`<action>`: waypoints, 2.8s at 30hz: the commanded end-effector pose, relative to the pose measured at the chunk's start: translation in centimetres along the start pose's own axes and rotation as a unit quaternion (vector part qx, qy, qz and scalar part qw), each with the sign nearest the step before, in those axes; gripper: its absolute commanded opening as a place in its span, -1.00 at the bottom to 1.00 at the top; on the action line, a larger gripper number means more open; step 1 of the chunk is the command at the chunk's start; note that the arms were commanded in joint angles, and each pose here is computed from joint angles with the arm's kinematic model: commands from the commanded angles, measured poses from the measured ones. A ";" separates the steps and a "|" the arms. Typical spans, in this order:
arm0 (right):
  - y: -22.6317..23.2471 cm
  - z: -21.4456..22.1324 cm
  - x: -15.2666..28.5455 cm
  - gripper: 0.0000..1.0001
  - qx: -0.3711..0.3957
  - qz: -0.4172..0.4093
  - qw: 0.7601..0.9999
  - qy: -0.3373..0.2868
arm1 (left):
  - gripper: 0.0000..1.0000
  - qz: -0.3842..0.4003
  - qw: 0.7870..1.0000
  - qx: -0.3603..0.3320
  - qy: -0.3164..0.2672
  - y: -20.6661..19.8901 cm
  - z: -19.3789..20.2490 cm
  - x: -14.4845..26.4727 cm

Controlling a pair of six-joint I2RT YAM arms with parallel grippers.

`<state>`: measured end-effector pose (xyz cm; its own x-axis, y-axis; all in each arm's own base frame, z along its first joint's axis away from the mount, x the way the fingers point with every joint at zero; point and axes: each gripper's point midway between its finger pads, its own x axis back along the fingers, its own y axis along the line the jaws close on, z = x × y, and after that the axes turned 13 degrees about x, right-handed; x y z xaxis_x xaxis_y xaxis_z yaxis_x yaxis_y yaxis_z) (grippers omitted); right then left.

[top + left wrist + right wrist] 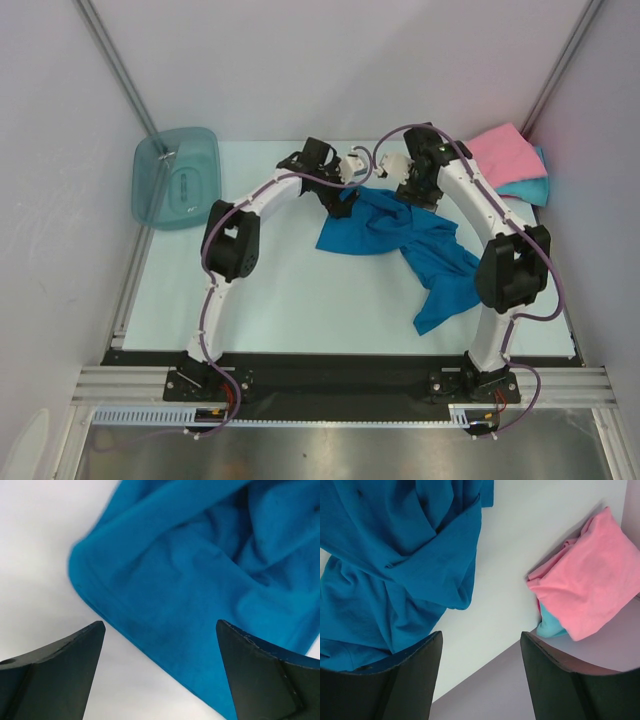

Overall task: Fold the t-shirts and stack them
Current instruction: Flatten the tshirt out

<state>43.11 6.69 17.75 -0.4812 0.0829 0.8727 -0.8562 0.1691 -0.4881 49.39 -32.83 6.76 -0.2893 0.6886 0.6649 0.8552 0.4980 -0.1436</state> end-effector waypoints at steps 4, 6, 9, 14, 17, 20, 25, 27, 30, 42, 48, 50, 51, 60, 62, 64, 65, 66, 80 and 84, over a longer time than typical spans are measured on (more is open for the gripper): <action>-2.3 -1.2 3.1 0.38 -0.006 0.055 0.998 -0.032 | 0.86 0.006 0.996 -0.027 0.086 -2.4 2.4 2.4; -2.2 -1.3 3.2 0.39 -0.005 0.056 0.998 -0.037 | 0.70 0.017 0.992 -0.069 0.108 -3.6 2.3 3.4; -2.3 -1.4 3.0 0.39 0.001 0.062 0.997 -0.039 | 0.58 0.019 0.980 -0.133 0.147 -4.6 3.2 6.0; -2.5 -1.4 2.6 0.39 0.003 0.072 0.997 -0.034 | 0.53 0.014 0.944 -0.264 0.198 -5.5 7.8 8.1; -2.3 -1.3 2.5 0.39 -0.004 0.072 0.997 -0.033 | 0.59 0.025 0.925 -0.328 0.188 -6.7 8.6 9.1; -2.0 -1.2 2.7 0.39 -0.004 0.072 0.997 -0.032 | 0.64 0.031 0.922 -0.342 0.180 -7.5 8.7 9.1; -2.1 -1.3 2.8 0.39 -0.003 0.078 0.997 -0.028 | 0.70 0.015 0.921 -0.356 0.157 -7.5 7.5 6.7; -2.3 -1.4 3.1 0.39 -0.003 0.083 0.996 -0.028 | 0.68 0.006 0.920 -0.362 0.152 -7.1 7.5 5.4; -2.7 -1.3 3.6 0.39 -0.005 0.089 0.996 -0.028 | 0.69 -0.001 0.911 -0.384 0.150 -6.9 8.3 4.2; -4.5 0.6 3.5 0.39 -0.024 0.108 0.994 -0.017 | 0.68 0.021 0.907 -0.385 0.168 -8.0 10.3 3.3; -5.3 0.9 3.8 0.40 -0.033 0.122 0.992 -0.017 | -0.31 0.028 0.899 -0.394 0.188 -7.9 11.6 3.2; -5.6 1.2 3.8 0.40 -0.036 0.125 0.991 -0.015 | -0.84 0.029 0.896 -0.397 0.195 -7.8 12.1 3.2; -5.7 1.3 3.9 0.40 -0.037 0.128 0.991 -0.015 | -0.97 0.029 0.896 -0.396 0.198 -7.8 12.2 3.3; -6.0 1.9 3.8 0.40 -0.042 0.128 0.991 -0.013 | -0.99 -0.041 0.913 -0.340 0.222 -3.0 9.5 6.2; -5.4 2.0 3.6 0.40 -0.039 0.118 0.992 -0.013 | -0.99 -0.078 0.925 -0.281 0.243 0.7 9.3 8.9; -4.6 2.0 3.3 0.40 -0.032 0.101 0.994 -0.014 | -0.99 -0.135 0.932 -0.244 0.231 5.2 7.1 12.1; -4.2 1.9 3.2 0.41 -0.027 0.094 0.995 -0.013 | -0.99 -0.149 0.931 -0.231 0.241 6.3 7.1 13.8; -3.8 1.9 3.0 0.41 -0.023 0.087 0.996 -0.012 | -0.99 -0.163 0.931 -0.226 0.237 7.4 6.6 15.0; -3.7 2.4 -0.6 0.43 -0.018 0.065 0.997 0.031 | -0.99 -0.215 0.913 -0.197 0.287 10.4 7.8 28.1; -3.8 2.8 -1.3 0.43 -0.019 0.062 0.997 0.044 | -0.99 -0.193 0.903 -0.190 0.334 10.0 9.0 29.3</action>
<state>45.36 3.76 16.80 -0.5230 0.1672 0.8358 -0.8173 0.1798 -0.5474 47.31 -4.16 15.38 -0.4109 0.0055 0.9117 0.8496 0.3650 0.3807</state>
